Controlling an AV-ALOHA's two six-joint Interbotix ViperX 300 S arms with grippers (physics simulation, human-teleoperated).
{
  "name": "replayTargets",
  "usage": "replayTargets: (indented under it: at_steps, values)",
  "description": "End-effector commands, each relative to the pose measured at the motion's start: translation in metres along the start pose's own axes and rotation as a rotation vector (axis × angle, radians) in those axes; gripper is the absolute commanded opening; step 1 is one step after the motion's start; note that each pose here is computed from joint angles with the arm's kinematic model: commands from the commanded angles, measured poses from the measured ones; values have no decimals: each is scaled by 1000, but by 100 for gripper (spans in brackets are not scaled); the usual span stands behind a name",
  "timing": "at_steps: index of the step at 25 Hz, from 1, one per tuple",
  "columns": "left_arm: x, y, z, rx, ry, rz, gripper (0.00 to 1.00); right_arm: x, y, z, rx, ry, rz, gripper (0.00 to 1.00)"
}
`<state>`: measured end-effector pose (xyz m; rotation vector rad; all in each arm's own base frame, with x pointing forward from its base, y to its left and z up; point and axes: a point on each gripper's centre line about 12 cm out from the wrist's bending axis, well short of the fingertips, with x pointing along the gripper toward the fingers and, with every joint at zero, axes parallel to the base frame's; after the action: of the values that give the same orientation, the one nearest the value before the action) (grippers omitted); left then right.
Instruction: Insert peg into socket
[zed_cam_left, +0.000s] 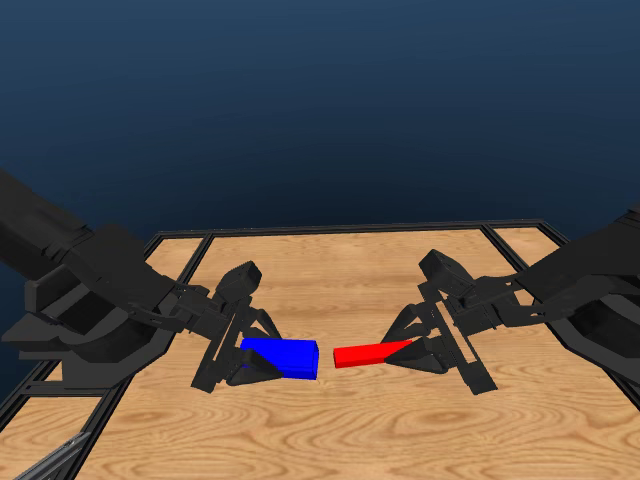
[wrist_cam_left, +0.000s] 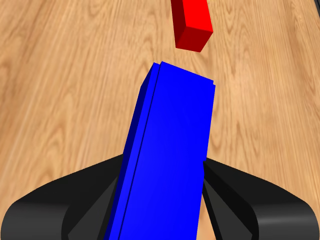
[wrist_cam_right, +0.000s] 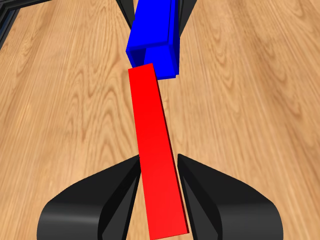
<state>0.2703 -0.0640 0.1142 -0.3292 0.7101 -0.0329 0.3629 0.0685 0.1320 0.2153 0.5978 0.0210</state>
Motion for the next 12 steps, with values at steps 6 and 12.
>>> replayTargets:
  at_steps: [6, 12]
  values:
    - [3, -10, 24, 24, -51, -26, 0, 11, -4, 13, 27, -13, -3, 0]
    - [10, -11, 29, 19, -60, -24, 0, 15, -6, 21, 28, -32, -4, 0]
